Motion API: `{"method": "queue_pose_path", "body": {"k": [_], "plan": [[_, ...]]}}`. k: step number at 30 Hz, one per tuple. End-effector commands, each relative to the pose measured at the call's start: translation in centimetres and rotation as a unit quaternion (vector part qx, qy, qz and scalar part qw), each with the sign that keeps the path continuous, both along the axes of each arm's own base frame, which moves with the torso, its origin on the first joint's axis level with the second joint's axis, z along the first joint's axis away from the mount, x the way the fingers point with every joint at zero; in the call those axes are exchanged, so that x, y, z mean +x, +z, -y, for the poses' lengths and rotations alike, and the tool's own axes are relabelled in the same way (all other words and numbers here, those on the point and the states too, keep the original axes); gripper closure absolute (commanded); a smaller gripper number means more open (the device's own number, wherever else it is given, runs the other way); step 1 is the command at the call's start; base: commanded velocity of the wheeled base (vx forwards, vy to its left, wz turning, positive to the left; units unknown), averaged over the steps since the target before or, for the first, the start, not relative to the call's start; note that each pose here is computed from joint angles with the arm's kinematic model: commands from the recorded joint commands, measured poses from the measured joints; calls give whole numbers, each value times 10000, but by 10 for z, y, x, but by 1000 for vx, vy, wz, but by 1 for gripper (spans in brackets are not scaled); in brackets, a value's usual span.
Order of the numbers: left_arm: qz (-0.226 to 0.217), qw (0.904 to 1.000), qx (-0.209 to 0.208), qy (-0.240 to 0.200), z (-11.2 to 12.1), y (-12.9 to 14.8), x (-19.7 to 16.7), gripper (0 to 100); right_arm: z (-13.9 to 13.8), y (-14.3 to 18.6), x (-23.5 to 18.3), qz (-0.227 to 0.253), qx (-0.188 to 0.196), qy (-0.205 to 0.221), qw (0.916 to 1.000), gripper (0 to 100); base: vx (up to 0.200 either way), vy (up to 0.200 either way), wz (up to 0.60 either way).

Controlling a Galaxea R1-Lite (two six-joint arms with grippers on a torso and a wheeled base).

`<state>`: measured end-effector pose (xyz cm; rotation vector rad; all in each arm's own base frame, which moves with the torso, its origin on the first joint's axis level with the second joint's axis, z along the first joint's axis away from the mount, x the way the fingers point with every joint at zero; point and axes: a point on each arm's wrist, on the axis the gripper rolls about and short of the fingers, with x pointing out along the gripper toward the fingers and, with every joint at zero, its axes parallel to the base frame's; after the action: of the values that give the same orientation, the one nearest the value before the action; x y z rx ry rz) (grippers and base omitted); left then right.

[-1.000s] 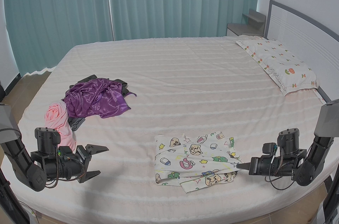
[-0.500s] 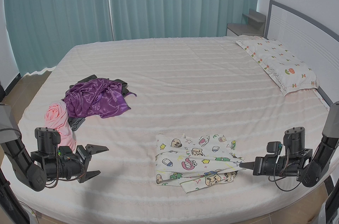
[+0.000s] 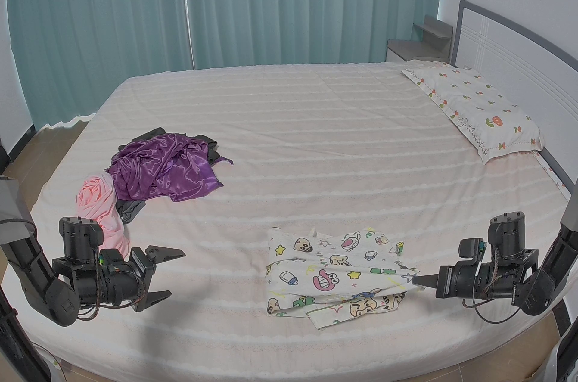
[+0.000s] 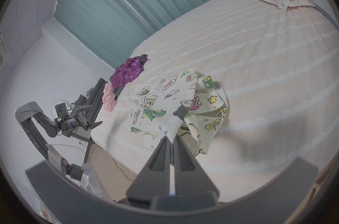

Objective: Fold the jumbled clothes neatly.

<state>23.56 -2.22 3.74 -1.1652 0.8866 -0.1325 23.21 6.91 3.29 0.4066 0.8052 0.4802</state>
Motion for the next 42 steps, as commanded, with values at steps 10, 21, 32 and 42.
{"method": "queue_pose_path", "body": {"k": [10,21,32,42], "plan": [[3,10000,-3,1,0,0,0,0,-4,-49,21,-171,-681,7,9975,0,0,0,0],[-16,10000,3,-3,0,-1,0,0,-5,3,71,929,-77,-446,9946,0,0,0,0],[-16,10000,3,-3,0,-1,0,0,-32,-50,130,303,-203,-263,9990,0,0,0,0],[-24,10000,3,-11,0,-1,0,0,-43,-69,143,224,-202,-125,9995,0,0,0,0]]}}
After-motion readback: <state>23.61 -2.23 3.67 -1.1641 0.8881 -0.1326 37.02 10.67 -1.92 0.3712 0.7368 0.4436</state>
